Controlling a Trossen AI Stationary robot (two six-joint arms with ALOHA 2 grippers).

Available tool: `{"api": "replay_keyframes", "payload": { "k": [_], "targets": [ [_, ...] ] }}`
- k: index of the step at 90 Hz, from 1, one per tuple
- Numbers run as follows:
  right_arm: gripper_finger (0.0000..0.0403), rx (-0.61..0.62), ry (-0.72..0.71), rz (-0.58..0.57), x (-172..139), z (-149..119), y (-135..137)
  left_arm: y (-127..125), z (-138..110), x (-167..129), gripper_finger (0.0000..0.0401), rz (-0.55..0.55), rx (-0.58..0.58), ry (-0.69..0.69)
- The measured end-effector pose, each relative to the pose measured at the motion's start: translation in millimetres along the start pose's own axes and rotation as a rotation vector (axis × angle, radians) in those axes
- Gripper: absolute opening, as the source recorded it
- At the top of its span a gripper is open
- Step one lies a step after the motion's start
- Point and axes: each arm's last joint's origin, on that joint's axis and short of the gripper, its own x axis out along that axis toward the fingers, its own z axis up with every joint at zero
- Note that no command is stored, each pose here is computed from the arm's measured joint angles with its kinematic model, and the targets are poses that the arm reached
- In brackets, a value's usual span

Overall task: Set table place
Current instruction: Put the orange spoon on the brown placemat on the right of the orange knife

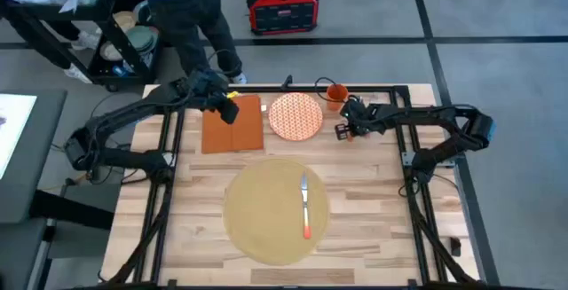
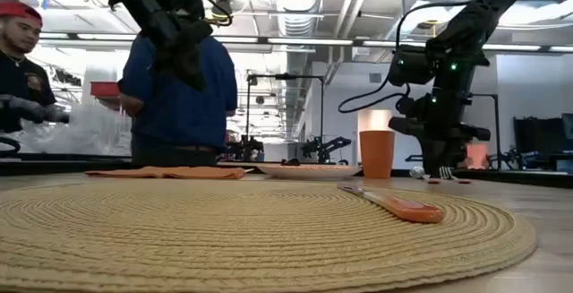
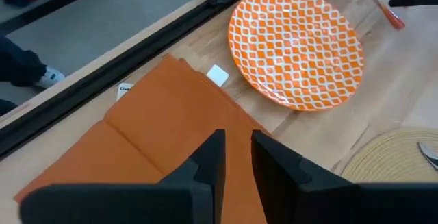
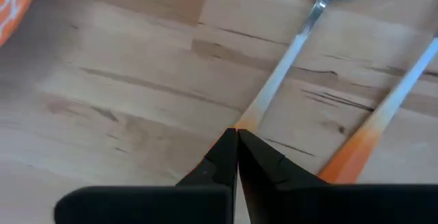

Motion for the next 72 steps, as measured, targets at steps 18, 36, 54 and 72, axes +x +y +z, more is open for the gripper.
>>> {"api": "replay_keyframes", "payload": {
  "k": [18,36,54,72],
  "targets": [
    [0.0,-0.01,0.034,-0.002,9,-2,2,0,0,0,0.0051,0.0,-0.002,0.0],
    [0.0,-0.022,0.048,0.062,20,-6,18,0,0,0,0.0051,0.001,-0.015,0.001],
    [0.0,-0.057,0.133,0.051,7,-31,29,0,0,0,0.0051,0.001,-0.015,0.004],
    [0.0,-0.112,0.237,-0.01,-17,-76,41,0,-1,0,0.0051,0.002,-0.015,0.007]
  ]
}}
